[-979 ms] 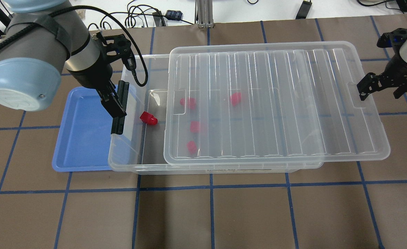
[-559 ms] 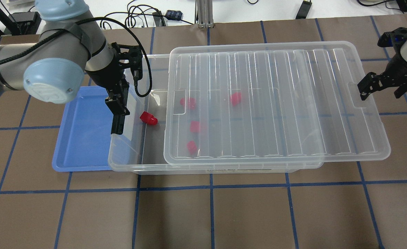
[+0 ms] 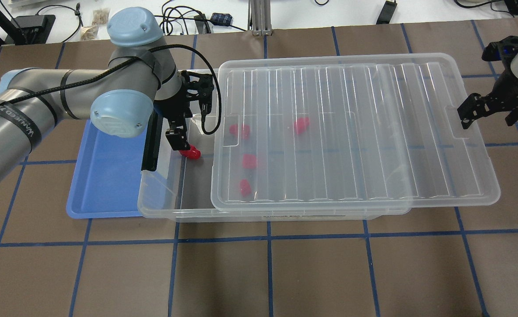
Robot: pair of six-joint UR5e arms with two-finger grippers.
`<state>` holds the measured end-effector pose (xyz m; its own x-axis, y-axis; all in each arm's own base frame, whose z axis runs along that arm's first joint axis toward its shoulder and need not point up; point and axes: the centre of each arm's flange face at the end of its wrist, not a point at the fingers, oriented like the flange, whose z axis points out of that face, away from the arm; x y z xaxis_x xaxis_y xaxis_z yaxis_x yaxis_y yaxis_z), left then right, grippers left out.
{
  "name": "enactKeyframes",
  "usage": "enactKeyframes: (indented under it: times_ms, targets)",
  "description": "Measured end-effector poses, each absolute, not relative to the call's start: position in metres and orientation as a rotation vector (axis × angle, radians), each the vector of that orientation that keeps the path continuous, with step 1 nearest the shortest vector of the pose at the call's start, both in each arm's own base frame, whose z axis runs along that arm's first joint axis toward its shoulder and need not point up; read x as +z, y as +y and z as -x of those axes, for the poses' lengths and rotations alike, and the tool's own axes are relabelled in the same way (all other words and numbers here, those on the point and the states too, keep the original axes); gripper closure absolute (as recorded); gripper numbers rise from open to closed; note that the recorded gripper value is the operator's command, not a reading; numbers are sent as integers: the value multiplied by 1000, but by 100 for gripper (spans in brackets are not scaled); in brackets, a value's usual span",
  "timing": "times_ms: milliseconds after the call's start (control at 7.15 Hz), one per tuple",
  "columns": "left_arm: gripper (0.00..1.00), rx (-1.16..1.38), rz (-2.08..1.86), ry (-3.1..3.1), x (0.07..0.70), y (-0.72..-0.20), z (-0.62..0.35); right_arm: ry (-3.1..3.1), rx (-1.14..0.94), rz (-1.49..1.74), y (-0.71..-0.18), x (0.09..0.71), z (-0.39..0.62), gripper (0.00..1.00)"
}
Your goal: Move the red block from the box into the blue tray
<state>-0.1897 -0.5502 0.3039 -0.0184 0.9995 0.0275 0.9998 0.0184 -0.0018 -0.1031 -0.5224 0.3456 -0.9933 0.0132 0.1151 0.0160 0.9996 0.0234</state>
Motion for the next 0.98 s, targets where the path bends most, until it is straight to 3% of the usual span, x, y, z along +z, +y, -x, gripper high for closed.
enactKeyframes:
  times_ms: [979]
  targets:
    - [0, 5, 2238, -2288, 246, -546, 186, -2997, -70, -31, -516, 346, 129, 0]
